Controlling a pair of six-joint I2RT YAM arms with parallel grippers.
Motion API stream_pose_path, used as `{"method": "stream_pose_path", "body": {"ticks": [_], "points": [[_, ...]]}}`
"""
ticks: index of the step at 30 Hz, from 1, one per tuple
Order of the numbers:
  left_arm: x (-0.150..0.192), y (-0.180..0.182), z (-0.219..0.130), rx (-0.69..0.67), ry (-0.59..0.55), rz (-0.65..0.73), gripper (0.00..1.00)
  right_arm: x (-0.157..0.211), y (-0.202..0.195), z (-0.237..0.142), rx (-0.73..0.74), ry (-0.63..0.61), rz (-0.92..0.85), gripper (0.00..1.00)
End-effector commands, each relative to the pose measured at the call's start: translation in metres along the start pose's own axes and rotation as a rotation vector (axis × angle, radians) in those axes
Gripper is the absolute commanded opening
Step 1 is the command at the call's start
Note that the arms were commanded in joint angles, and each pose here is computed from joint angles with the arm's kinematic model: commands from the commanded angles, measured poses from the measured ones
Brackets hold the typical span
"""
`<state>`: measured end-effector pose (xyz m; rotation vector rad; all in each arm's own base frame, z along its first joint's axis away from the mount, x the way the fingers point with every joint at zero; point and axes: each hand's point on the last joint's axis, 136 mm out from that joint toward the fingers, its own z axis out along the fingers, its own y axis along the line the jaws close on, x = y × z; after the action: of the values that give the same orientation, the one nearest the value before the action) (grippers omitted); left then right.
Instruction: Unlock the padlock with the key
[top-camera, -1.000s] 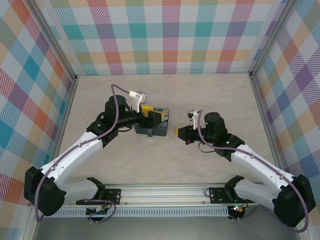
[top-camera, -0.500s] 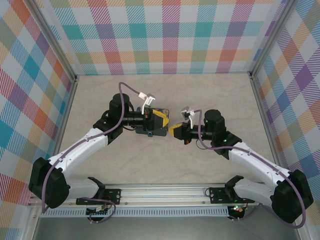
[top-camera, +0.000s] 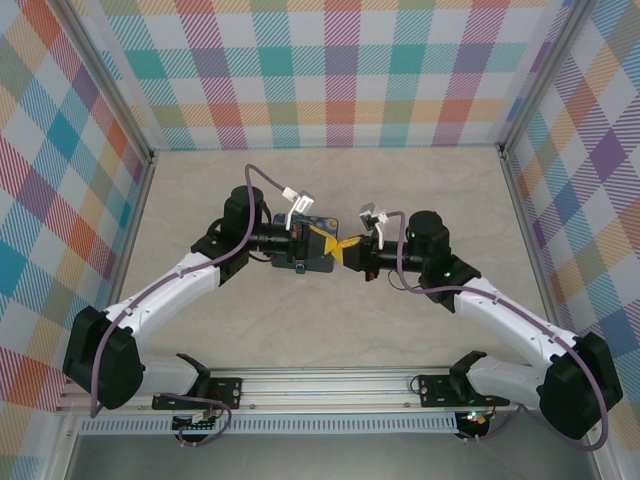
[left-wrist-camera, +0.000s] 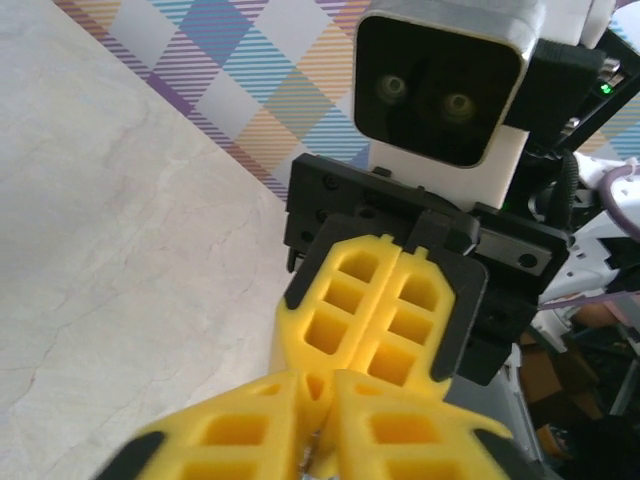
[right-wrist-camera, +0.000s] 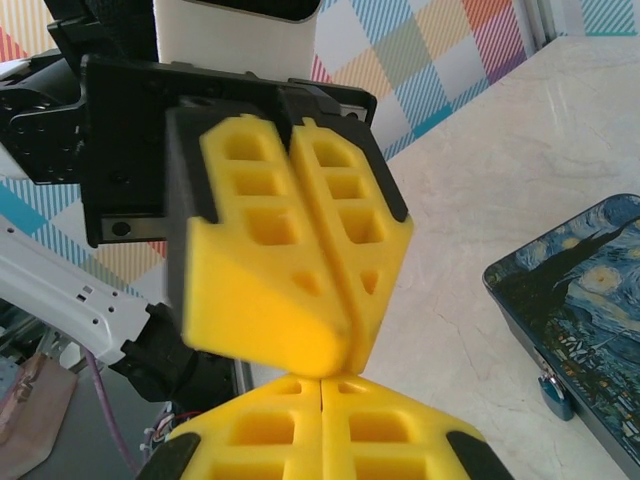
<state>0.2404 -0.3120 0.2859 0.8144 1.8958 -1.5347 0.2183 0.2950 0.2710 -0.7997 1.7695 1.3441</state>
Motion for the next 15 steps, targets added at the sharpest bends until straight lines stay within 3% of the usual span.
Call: {"method": "stream_pose_path", "body": {"ticks": [1,4,11,15], "points": [[-0.009,-0.015,-0.001,0.039,-0.009,0.055,0.01,-0.014,0.007,0.001,-0.024,-0.029,-0.026,0.0],[-0.012,-0.017,-0.002,0.03,-0.019,0.066,0.0,-0.011,0.007,-0.002,-0.012,-0.025,-0.018,0.02],[-0.017,-0.022,-0.005,0.029,-0.039,0.09,0.0,-0.014,0.01,-0.025,-0.033,-0.065,-0.005,0.36],[-0.019,-0.025,-0.003,0.038,-0.037,0.094,0.0,-0.015,0.013,-0.018,-0.091,-0.034,0.016,0.43]]}}
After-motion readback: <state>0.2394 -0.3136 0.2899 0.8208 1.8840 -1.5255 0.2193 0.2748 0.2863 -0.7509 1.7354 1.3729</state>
